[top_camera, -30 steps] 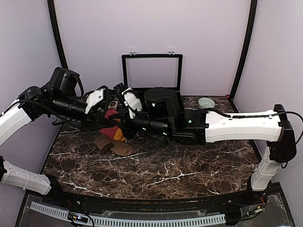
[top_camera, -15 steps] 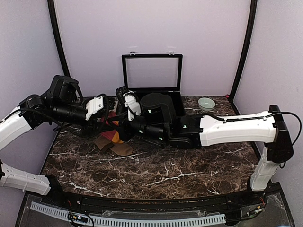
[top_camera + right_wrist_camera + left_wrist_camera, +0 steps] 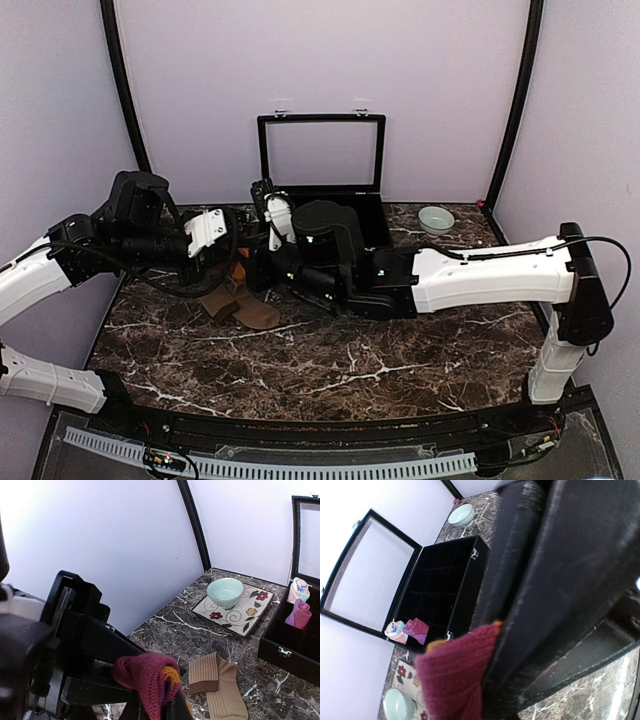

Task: Roll the socks
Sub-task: Roll the sock.

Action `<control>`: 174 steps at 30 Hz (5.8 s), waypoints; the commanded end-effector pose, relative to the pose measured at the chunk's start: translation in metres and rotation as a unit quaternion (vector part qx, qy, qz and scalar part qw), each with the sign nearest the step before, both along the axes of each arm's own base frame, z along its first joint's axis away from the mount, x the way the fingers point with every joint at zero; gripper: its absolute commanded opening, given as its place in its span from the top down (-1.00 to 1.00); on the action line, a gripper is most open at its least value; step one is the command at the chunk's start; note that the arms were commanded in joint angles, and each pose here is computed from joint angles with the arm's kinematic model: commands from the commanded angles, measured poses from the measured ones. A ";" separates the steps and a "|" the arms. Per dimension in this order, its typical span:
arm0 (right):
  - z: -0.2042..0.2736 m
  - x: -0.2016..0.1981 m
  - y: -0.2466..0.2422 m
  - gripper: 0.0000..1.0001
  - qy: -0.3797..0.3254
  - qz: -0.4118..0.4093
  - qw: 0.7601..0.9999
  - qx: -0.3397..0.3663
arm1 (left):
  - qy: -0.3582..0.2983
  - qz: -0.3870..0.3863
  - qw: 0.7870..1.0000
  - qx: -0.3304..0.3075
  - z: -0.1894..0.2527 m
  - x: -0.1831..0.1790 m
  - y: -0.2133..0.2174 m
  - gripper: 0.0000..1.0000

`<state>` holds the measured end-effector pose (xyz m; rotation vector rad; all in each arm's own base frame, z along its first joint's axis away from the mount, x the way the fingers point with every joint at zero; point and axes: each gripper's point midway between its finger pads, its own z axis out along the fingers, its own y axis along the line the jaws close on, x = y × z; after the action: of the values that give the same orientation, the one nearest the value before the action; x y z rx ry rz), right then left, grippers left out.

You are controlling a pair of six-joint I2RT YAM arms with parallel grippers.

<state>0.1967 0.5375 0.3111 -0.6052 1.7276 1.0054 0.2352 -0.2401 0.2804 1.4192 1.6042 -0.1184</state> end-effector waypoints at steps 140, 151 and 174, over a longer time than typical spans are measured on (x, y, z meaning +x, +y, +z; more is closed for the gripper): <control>0.099 -0.111 -0.059 -0.76 -0.240 0.234 0.937 0.096 | 0.344 -0.343 0.848 -0.213 0.085 -0.161 -0.030 1.00; 0.094 -0.105 -0.038 1.00 -0.213 0.271 0.935 0.078 | 0.354 -0.368 0.830 -0.225 0.097 -0.174 -0.025 1.00; 0.036 -0.104 -0.018 0.85 -0.141 0.320 0.934 0.079 | 0.333 -0.380 0.829 -0.240 0.114 -0.179 -0.021 1.00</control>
<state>0.0634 0.5216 0.4088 -1.2098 0.9717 1.4805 0.0596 -0.2607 0.3761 1.5832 1.3576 -1.5711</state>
